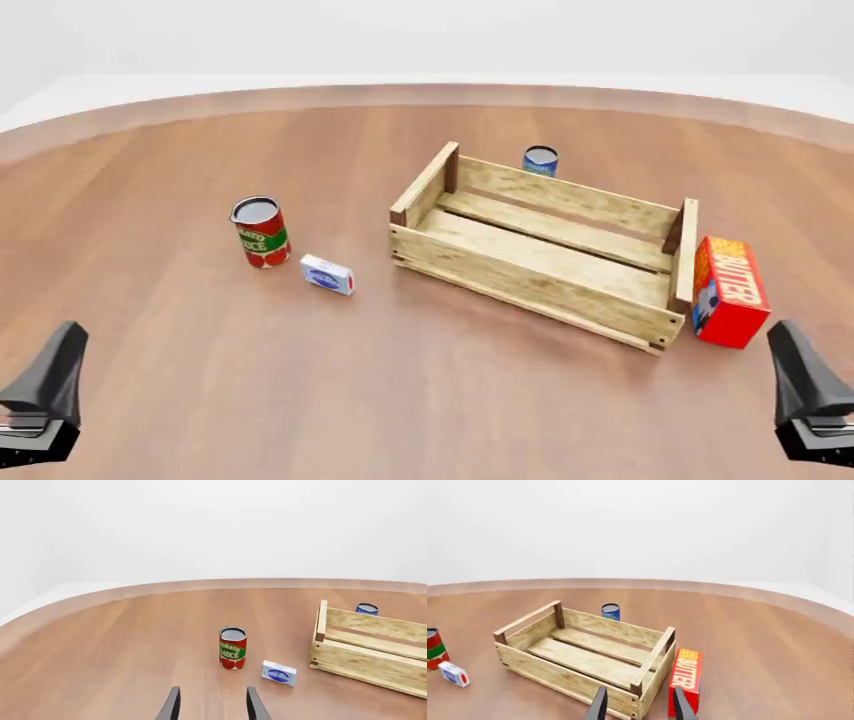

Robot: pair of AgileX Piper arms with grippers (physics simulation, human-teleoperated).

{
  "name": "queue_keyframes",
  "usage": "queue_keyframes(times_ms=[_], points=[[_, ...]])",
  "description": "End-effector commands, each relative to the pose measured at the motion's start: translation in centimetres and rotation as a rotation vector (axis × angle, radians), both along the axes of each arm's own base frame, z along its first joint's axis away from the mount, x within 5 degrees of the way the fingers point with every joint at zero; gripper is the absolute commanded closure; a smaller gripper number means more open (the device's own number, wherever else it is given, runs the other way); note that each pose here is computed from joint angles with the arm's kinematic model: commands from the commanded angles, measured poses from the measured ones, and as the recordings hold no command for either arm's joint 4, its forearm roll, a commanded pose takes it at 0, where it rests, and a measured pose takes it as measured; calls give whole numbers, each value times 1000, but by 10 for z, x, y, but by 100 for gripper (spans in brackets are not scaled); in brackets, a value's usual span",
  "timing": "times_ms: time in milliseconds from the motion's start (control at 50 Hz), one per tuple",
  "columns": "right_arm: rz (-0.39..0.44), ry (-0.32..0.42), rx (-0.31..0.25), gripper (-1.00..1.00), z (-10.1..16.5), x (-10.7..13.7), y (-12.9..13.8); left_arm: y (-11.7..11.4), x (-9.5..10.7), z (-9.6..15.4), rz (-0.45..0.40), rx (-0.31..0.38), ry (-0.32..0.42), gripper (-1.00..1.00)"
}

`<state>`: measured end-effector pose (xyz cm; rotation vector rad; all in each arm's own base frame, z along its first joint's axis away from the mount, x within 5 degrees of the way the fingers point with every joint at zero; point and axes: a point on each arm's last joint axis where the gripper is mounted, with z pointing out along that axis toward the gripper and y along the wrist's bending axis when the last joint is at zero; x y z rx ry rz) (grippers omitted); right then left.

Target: Pick up the butter and put it in the tray.

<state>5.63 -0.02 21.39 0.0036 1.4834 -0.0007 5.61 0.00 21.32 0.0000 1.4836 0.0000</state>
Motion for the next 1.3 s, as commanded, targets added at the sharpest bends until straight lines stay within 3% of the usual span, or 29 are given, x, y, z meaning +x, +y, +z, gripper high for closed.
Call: queue_keyframes(times_ms=[20,420,520,740,1300], points=[[-9,-8,9,-100,3,0,-1,0,0,0,0,0,0,-100],[-53,3,23,-100,4,0,-3,0,0,0,0,0,0,-100],[-81,3,61,-100,12,1,-5,0,0,0,0,0,0,-100],[-118,46,8,-100,14,6,-7,0,0,0,0,0,0,-100],[-231,88,2,-100,12,15,-17,0,0,0,0,0,0,-100]])
